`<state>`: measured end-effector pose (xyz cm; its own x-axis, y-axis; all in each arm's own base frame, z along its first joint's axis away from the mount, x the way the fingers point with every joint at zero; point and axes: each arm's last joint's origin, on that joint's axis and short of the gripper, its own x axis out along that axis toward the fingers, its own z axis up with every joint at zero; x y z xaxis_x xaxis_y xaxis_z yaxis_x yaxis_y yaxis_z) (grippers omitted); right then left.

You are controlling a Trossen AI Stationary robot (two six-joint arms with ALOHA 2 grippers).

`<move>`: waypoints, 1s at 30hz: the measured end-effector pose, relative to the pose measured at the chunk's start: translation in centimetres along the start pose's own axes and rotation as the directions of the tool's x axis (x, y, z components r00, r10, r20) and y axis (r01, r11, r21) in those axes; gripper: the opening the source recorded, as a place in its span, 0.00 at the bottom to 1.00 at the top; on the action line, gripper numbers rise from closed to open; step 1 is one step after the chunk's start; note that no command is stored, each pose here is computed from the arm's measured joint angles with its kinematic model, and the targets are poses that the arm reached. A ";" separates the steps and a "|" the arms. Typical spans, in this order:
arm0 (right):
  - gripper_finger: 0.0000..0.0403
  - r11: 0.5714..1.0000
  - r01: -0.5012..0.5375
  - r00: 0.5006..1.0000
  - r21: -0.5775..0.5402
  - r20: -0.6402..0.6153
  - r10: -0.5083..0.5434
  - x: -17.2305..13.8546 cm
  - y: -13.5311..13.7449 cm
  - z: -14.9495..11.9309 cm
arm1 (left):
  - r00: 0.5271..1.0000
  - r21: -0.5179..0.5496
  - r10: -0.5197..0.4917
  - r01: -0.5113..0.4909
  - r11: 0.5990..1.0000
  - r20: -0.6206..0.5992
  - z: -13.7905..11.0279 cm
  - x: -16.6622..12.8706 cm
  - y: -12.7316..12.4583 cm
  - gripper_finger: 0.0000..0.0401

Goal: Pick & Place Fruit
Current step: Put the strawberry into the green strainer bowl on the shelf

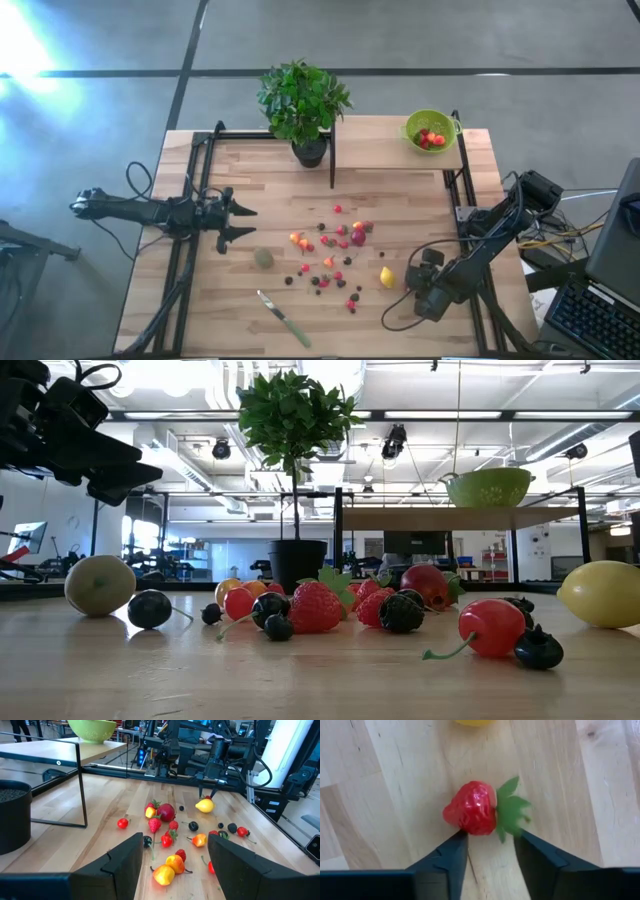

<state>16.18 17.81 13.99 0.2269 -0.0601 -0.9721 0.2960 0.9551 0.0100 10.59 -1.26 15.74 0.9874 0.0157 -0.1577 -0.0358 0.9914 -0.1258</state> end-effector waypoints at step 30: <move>0.20 0.988 -0.109 0.985 0.113 -0.125 0.123 -2.1 0.4 0.3 | 1.000 0.000 0.000 0.000 1.000 0.000 0.0 0.0 0.0 0.57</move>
<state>16.11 18.26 16.06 0.1441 0.0941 -0.9851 0.3721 0.9173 0.1421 10.59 -1.26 15.75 0.9874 0.0158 -0.1575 -0.0360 0.9914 -0.1259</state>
